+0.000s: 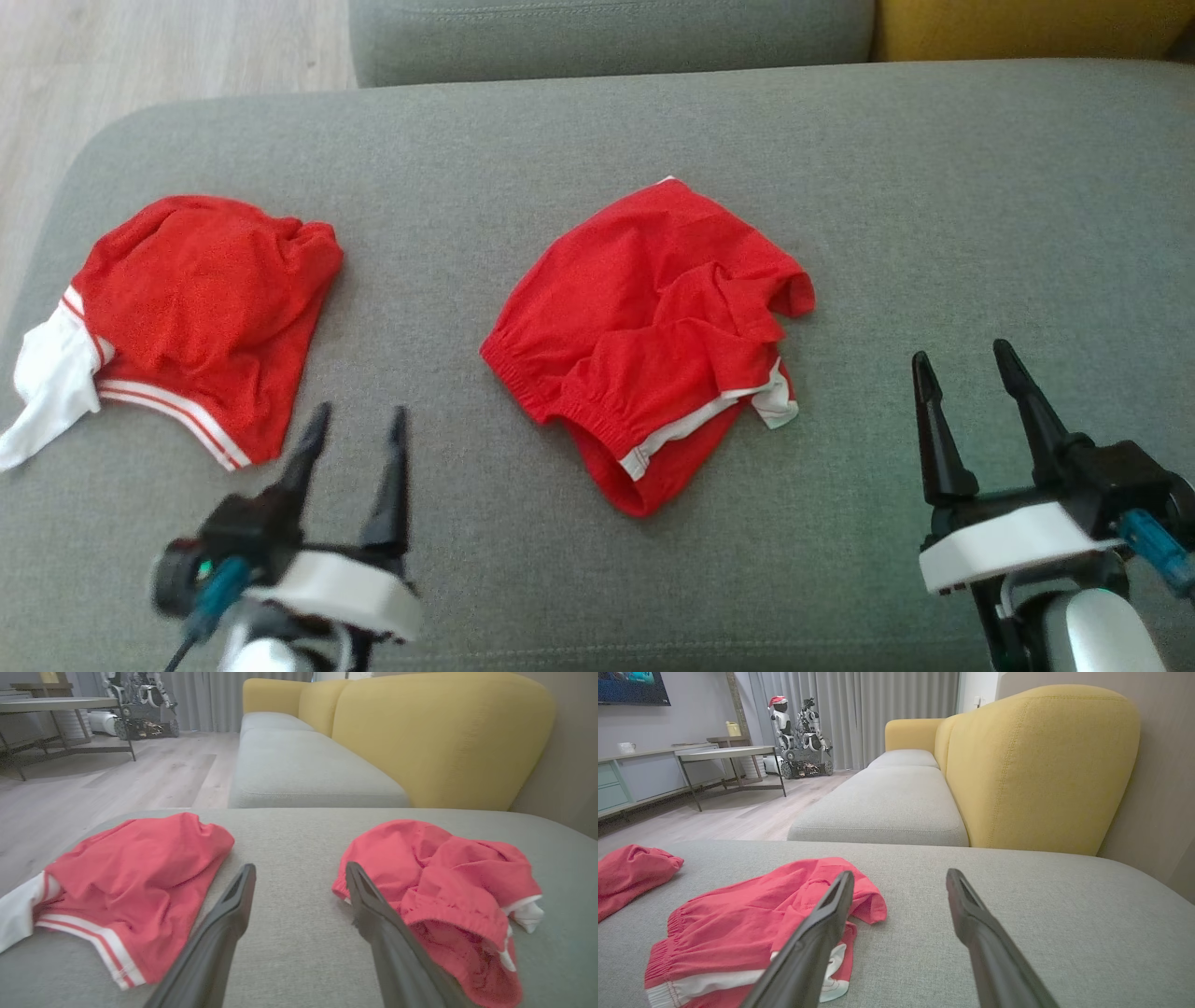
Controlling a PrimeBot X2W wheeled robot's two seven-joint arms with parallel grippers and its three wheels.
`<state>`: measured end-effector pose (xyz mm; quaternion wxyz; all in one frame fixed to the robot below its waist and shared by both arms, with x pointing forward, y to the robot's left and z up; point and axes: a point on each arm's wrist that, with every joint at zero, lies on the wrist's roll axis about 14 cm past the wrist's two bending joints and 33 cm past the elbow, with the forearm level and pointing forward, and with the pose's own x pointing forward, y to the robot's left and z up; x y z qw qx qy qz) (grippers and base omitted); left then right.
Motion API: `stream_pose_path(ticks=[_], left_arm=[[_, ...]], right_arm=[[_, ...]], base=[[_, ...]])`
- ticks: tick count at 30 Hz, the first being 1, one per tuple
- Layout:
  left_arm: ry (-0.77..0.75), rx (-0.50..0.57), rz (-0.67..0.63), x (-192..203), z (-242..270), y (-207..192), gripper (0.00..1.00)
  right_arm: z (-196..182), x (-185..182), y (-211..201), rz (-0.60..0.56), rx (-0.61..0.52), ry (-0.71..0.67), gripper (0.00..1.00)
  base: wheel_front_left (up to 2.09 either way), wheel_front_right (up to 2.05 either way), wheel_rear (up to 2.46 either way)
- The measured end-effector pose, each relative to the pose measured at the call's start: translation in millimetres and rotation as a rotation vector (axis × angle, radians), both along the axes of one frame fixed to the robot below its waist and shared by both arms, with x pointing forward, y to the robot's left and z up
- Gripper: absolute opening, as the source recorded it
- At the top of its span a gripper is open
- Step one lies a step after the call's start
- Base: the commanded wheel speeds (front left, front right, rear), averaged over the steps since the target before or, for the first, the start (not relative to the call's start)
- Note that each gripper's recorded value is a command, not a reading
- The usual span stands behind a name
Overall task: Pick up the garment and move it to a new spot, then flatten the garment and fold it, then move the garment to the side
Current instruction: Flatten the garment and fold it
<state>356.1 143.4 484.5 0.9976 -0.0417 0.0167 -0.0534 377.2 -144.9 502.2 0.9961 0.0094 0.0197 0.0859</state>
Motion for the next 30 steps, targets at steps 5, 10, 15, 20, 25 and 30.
stream_pose_path(ticks=[5, 10, 15, 20, 25, 30], left_arm=[[0.039, -0.044, -0.152, 3, 0, -41, 1.0], [0.194, -0.131, -0.41, -11, -17, -115, 1.0], [0.363, -0.177, -0.506, -27, -50, -141, 1.0], [0.409, -0.182, -0.532, -19, -64, -149, 1.0], [0.389, -0.2, -0.544, -5, -64, -154, 1.0], [0.411, -0.213, -0.562, -7, -70, -159, 0.64]], right_arm=[[-4, 3, 2, 0.007, -0.006, 0.011, 1.0], [-14, 6, 4, 0.013, -0.006, 0.039, 1.0], [-19, 9, 0, 0.0, -0.008, 0.052, 1.0], [-21, 13, -8, -0.023, -0.02, 0.059, 1.0], [-29, 12, -17, -0.049, -0.025, 0.082, 1.0], [-33, 12, -20, -0.057, -0.027, 0.092, 1.0]], base=[[0.0, 0.0, 0.0], [0.0, 0.0, 0.0], [0.0, 0.0, 0.0], [0.0, 0.0, 0.0], [0.0, 0.0, 0.0], [0.0, 0.0, 0.0]])
